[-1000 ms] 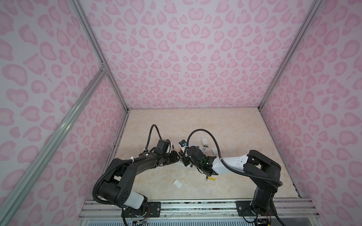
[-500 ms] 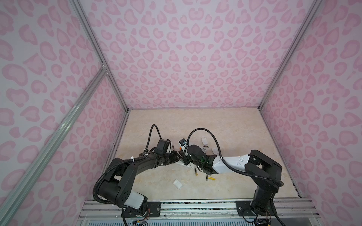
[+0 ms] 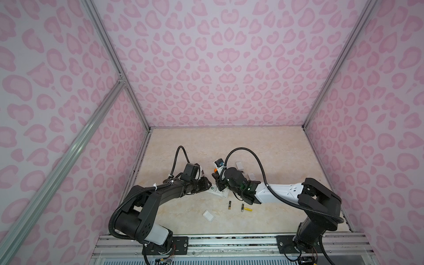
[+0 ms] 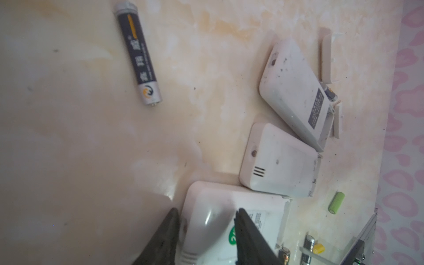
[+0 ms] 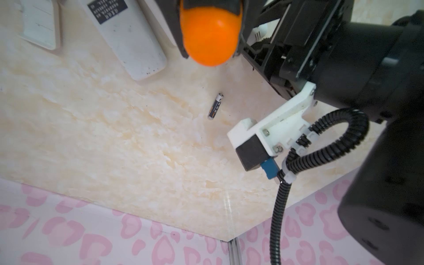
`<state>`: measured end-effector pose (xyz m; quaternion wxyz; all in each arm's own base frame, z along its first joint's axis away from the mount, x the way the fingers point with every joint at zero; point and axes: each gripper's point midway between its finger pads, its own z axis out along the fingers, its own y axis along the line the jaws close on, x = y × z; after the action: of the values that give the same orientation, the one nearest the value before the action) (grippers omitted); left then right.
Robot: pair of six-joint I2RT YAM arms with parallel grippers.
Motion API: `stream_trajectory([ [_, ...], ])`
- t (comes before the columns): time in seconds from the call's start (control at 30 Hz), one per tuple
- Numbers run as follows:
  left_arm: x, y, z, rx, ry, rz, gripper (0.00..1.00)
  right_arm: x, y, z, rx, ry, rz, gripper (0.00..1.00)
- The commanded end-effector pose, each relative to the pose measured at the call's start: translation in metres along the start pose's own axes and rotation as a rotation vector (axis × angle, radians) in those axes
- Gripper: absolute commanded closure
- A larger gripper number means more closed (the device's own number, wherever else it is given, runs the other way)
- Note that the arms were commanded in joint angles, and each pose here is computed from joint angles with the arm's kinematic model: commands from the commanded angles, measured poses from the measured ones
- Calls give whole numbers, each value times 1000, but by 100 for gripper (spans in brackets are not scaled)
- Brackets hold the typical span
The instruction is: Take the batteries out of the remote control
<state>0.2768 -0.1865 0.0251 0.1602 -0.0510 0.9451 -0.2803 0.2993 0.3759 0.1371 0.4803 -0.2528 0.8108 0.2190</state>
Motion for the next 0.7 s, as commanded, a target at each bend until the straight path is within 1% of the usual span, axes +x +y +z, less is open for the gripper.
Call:
stream_trajectory([
  [0.0, 14, 11, -7, -60, 52, -28, 53, 6, -19, -11, 44, 30, 117, 100],
  [0.13, 6, -1, -17, -39, 36, 4, 48, 11, -57, -30, 101, 83, 260, 100],
  [0.27, -5, -12, -30, -24, 1, 39, 41, 29, -108, -58, 224, 194, 355, 100],
  [0.37, -13, -16, -41, -30, -33, 64, 37, 52, -152, -86, 347, 307, 395, 100],
  [0.43, -18, -17, -48, -40, -51, 80, 36, 76, -182, -106, 434, 392, 447, 100],
  [0.53, -24, -16, -57, -64, -70, 106, 36, 110, -211, -128, 491, 516, 527, 100],
  [0.67, -27, -13, -69, -89, -90, 126, 36, 145, -240, -150, 579, 619, 560, 100],
])
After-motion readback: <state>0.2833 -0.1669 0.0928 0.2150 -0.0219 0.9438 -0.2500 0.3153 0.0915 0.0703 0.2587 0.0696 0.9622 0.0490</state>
